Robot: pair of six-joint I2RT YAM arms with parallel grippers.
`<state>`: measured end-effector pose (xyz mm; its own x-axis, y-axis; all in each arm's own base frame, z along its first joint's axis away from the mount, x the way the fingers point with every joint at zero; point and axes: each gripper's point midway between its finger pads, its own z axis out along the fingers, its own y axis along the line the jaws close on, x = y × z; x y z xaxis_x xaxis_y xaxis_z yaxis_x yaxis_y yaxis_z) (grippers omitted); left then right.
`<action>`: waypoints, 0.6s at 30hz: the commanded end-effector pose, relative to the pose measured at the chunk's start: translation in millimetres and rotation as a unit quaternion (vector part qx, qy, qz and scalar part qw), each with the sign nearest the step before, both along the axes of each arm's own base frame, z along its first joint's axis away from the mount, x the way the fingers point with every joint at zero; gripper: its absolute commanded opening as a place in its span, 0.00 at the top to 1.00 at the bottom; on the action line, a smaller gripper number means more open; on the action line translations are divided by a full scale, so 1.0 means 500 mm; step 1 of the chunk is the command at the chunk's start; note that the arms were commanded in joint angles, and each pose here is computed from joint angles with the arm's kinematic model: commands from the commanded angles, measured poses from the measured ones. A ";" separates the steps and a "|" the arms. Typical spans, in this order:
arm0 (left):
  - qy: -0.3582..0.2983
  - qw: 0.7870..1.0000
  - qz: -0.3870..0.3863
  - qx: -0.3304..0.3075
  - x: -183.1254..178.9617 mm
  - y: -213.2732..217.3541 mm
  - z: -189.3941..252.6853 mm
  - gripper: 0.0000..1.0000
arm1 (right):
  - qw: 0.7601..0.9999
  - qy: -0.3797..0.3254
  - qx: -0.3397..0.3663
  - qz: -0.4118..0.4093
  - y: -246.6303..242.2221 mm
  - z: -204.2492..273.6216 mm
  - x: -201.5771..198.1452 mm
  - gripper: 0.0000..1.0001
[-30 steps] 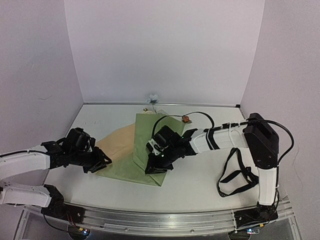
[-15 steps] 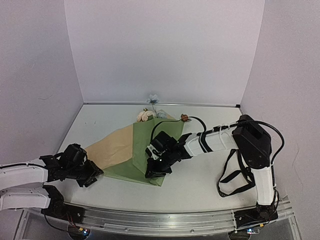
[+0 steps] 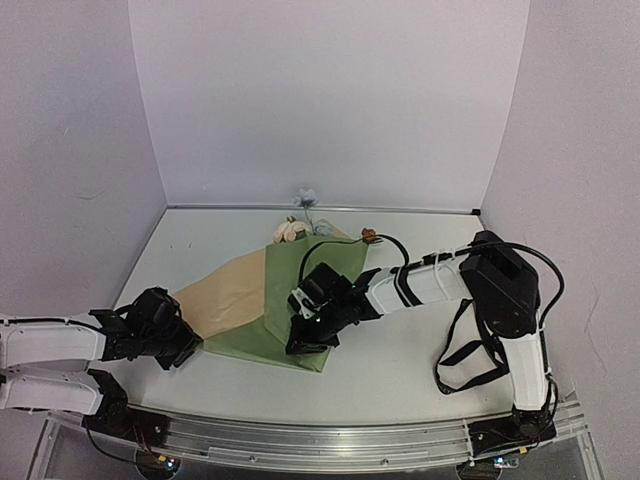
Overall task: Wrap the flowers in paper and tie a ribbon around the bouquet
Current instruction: Pick up the two-thirds-folded wrapping paper from the center of the board.
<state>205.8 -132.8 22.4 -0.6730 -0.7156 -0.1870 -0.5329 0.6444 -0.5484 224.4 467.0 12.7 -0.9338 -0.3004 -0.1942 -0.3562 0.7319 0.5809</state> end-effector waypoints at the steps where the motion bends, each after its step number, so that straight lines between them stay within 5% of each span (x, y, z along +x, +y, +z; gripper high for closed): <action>1: -0.027 0.999 0.016 -0.010 0.025 -0.003 0.012 0.67 | 1.000 -0.008 -0.002 -0.008 0.013 -0.012 0.013 0.84; 11: -0.023 0.999 0.022 -0.014 0.018 0.001 -0.004 0.85 | 1.000 -0.009 0.002 -0.012 0.019 -0.008 0.017 0.84; 18: -0.035 0.999 0.025 -0.021 0.016 0.006 -0.015 0.73 | 1.000 -0.010 0.006 -0.014 0.023 -0.003 0.020 0.84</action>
<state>207.0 -132.4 13.6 -0.6532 -0.7349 -0.1824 -0.5344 0.6181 -0.5764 227.9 472.1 13.4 -0.9382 -0.2842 -0.1977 -0.3453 0.7289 0.5912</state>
